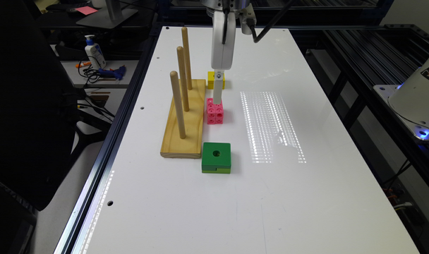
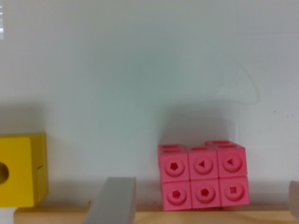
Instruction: Pick up pink block.
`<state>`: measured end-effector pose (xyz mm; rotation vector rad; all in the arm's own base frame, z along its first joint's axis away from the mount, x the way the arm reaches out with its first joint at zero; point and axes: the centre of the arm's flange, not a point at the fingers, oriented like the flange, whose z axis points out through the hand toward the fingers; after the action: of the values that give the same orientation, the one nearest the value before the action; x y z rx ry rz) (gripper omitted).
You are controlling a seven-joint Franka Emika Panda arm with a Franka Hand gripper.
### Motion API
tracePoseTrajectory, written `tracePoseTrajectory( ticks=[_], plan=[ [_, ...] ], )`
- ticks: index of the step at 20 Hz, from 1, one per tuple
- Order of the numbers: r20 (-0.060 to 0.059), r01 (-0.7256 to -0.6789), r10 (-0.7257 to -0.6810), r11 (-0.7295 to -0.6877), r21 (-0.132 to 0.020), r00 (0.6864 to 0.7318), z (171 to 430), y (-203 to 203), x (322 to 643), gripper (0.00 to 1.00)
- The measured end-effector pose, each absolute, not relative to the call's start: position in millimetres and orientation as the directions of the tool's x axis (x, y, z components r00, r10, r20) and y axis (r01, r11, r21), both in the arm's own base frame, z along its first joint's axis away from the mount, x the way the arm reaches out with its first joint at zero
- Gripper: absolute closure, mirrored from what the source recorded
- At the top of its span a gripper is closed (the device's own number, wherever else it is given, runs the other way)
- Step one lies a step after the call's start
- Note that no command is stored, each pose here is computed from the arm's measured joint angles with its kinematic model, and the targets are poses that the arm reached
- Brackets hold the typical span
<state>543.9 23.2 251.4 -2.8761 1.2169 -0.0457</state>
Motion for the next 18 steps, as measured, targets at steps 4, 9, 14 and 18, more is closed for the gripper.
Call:
tracePoseTrajectory(
  ticks=[4, 9, 14, 18],
  plan=[
    [0.014, -0.7175, -0.7179, -0.6961, -0.025, 0.696, 224, 23, 544, 0.0],
    [0.017, -0.7175, -0.7181, -0.6959, -0.03, 0.6958, 206, 24, 549, 0.0],
    [0.019, -0.7174, -0.7181, -0.6959, -0.033, 0.6957, 207, 24, 552, 0.0],
    [0.012, -0.7177, -0.7181, -0.6959, -0.025, 0.6959, 198, 24, 550, 0.0]
  ],
)
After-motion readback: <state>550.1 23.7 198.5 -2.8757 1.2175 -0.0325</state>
